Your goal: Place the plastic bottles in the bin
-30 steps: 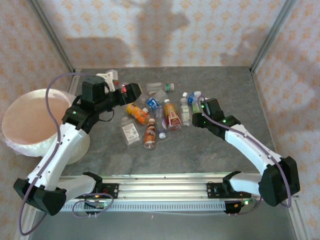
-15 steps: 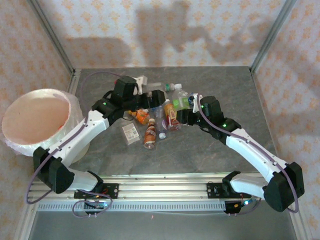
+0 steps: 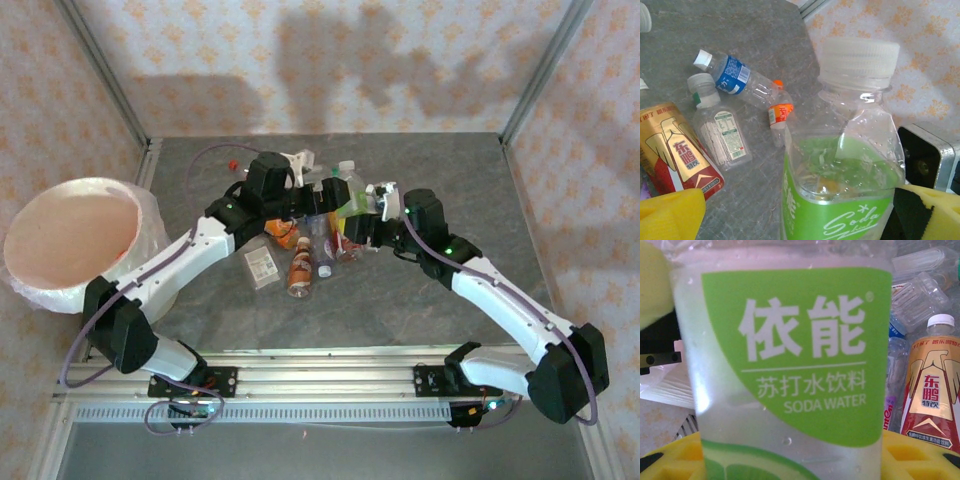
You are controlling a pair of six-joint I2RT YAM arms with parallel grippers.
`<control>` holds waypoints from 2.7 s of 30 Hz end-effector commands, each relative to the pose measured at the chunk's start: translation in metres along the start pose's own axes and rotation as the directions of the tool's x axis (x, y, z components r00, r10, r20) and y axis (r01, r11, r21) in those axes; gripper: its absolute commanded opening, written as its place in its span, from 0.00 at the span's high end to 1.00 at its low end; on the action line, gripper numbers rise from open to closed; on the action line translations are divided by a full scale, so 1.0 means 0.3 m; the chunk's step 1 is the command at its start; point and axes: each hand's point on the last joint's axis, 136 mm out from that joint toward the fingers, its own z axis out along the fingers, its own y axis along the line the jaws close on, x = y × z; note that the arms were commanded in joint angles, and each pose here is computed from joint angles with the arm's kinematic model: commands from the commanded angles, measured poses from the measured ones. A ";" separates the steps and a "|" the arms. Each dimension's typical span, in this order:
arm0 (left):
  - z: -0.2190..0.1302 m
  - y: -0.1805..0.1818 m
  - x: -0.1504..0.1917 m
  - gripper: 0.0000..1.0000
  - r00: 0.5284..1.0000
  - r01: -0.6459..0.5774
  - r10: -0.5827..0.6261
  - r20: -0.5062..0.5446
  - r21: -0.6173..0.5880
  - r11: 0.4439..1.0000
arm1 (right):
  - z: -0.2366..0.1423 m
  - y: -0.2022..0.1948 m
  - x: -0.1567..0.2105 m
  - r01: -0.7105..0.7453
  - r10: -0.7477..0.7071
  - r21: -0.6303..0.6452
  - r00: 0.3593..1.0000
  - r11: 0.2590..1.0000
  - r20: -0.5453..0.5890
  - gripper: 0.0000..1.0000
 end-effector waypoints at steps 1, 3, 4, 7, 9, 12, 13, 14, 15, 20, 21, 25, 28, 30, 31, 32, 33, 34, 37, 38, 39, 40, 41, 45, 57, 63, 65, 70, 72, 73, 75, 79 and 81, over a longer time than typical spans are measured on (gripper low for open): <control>0.016 -0.117 -0.016 0.01 0.998 -0.062 0.061 0.017 0.078 0.995 | 0.024 0.097 0.007 0.072 -0.074 -0.106 0.997 0.992 -0.020 0.62; 0.012 -0.119 -0.016 0.05 0.996 -0.085 0.084 0.028 0.055 0.995 | 0.034 0.070 0.001 0.062 -0.063 -0.066 0.998 0.996 -0.010 0.62; 0.005 -0.121 -0.021 0.05 0.996 -0.089 0.087 0.038 0.054 0.995 | 0.036 0.056 0.001 0.061 -0.061 -0.044 0.998 0.997 -0.006 0.62; -0.016 -0.111 -0.028 0.04 0.993 -0.101 0.098 0.069 0.038 0.994 | 0.039 0.027 -0.002 0.064 -0.064 -0.001 0.998 0.998 0.009 0.62; -0.015 -0.074 -0.023 0.07 0.994 -0.097 0.098 0.053 -0.026 0.995 | 0.034 0.039 -0.011 0.068 -0.068 -0.016 0.997 0.998 0.022 0.62; 0.008 -0.044 0.003 0.13 0.996 -0.090 0.090 -0.006 -0.067 0.994 | 0.025 0.060 -0.022 0.081 -0.080 -0.038 0.996 0.996 0.030 0.61; 0.017 -0.037 0.011 0.14 0.997 -0.082 0.081 -0.019 -0.073 0.994 | 0.023 0.069 -0.023 0.086 -0.085 -0.048 0.996 0.995 0.029 0.61; 0.025 -0.029 0.016 0.15 0.997 -0.076 0.074 -0.027 -0.082 0.994 | 0.020 0.079 -0.025 0.090 -0.089 -0.060 0.996 0.994 0.028 0.61; 0.032 -0.019 0.021 0.17 0.997 -0.069 0.066 -0.031 -0.095 0.993 | 0.015 0.090 -0.029 0.094 -0.092 -0.073 0.995 0.993 0.032 0.61; 0.056 -0.013 0.014 0.21 0.999 -0.040 0.038 -0.021 -0.093 0.995 | 0.001 0.123 -0.032 0.111 -0.107 -0.118 0.994 0.987 0.039 0.61; 0.065 -0.024 0.015 0.21 0.999 -0.036 0.034 -0.027 -0.076 0.996 | 0.000 0.128 -0.034 0.108 -0.104 -0.123 0.994 0.986 0.038 0.61; 0.084 -0.030 0.025 0.34 0.997 -0.055 0.051 -0.054 -0.087 0.995 | 0.006 0.119 -0.038 0.098 -0.094 -0.110 0.995 0.989 0.040 0.61; 0.080 -0.031 0.026 0.43 0.996 -0.068 0.063 -0.058 -0.094 0.993 | 0.009 0.104 -0.037 0.092 -0.090 -0.086 0.995 0.992 0.034 0.58; 0.069 -0.028 0.023 0.47 0.996 -0.074 0.069 -0.050 -0.104 0.992 | 0.010 0.100 -0.033 0.085 -0.083 -0.079 0.996 0.993 0.025 0.51; 0.062 -0.026 0.019 0.48 0.997 -0.075 0.070 -0.041 -0.110 0.991 | 0.010 0.095 -0.030 0.080 -0.078 -0.072 0.997 0.994 0.021 0.46; 0.053 -0.024 0.011 0.48 0.997 -0.075 0.073 -0.025 -0.118 0.990 | 0.009 0.088 -0.032 0.074 -0.073 -0.059 0.997 0.995 0.022 0.41; 0.046 -0.019 0.006 0.49 0.997 -0.076 0.076 -0.012 -0.128 0.989 | 0.008 0.079 -0.030 0.071 -0.071 -0.043 0.997 0.997 0.019 0.37; 0.036 -0.014 -0.003 0.49 0.997 -0.079 0.080 0.004 -0.142 0.987 | 0.008 0.075 -0.027 0.072 -0.072 -0.038 0.997 0.997 0.017 0.34; 0.009 0.003 -0.026 0.50 0.994 -0.089 0.098 0.041 -0.185 0.979 | -0.001 0.082 -0.031 0.066 -0.065 -0.041 0.998 0.997 0.021 0.23; 0.001 0.003 -0.033 0.51 0.993 -0.093 0.104 0.050 -0.192 0.977 | -0.006 0.096 -0.035 0.064 -0.063 -0.057 0.998 0.996 0.020 0.19; -0.005 0.001 -0.038 0.51 0.993 -0.097 0.109 0.053 -0.194 0.976 | -0.009 0.108 -0.037 0.066 -0.065 -0.070 0.998 0.995 0.015 0.14; -0.009 -0.001 -0.041 0.52 0.992 -0.100 0.113 0.056 -0.196 0.975 | -0.011 0.114 -0.039 0.065 -0.065 -0.073 0.998 0.995 0.010 0.06; -0.016 0.000 -0.047 0.52 0.991 -0.101 0.116 0.061 -0.203 0.974 | -0.017 0.117 -0.047 0.068 -0.067 -0.068 0.998 0.995 0.011 0.01; -0.041 0.022 -0.069 0.54 0.989 -0.100 0.124 0.079 -0.250 0.963 | -0.031 0.104 -0.061 0.080 -0.079 -0.030 0.996 0.996 0.030 0.01; -0.227 0.126 -0.174 0.55 0.973 -0.072 0.154 0.172 -0.409 0.910 | -0.054 0.009 -0.083 0.013 -0.026 0.127 0.995 0.992 0.101 0.01; -0.407 0.116 -0.236 0.56 0.938 -0.118 0.268 0.218 -0.527 0.842 | -0.082 -0.062 -0.128 -0.049 0.001 0.247 0.981 0.968 0.192 0.01; -0.462 0.100 -0.256 0.56 0.925 -0.133 0.302 0.230 -0.549 0.825 | -0.084 -0.065 -0.138 -0.057 0.003 0.250 0.977 0.967 0.212 0.01; -0.627 0.097 -0.309 0.56 0.887 -0.139 0.396 0.236 -0.683 0.717 | -0.090 -0.074 -0.157 -0.066 -0.002 0.256 0.966 0.964 0.257 0.01; -0.731 0.113 -0.338 0.57 0.864 -0.108 0.444 0.237 -0.775 0.623 | -0.090 -0.078 -0.163 -0.072 0.000 0.261 0.964 0.963 0.267 0.01; -0.786 0.119 -0.350 0.57 0.852 -0.094 0.471 0.229 -0.817 0.568 | -0.089 -0.078 -0.164 -0.070 -0.002 0.260 0.963 0.963 0.268 0.01; -0.884 0.126 -0.370 0.57 0.830 -0.067 0.517 0.212 -0.881 0.469 | -0.091 -0.083 -0.172 -0.070 -0.009 0.270 0.960 0.960 0.279 0.01; -1.071 0.124 -0.405 0.56 0.781 -0.007 0.603 0.164 -0.963 0.270 | -0.095 -0.084 -0.186 -0.057 -0.028 0.278 0.955 0.959 0.295 0.01; -1.173 0.129 -0.422 0.56 0.767 0.044 0.629 0.127 -0.988 0.146 | -0.094 -0.081 -0.191 -0.049 -0.036 0.277 0.955 0.960 0.295 0.01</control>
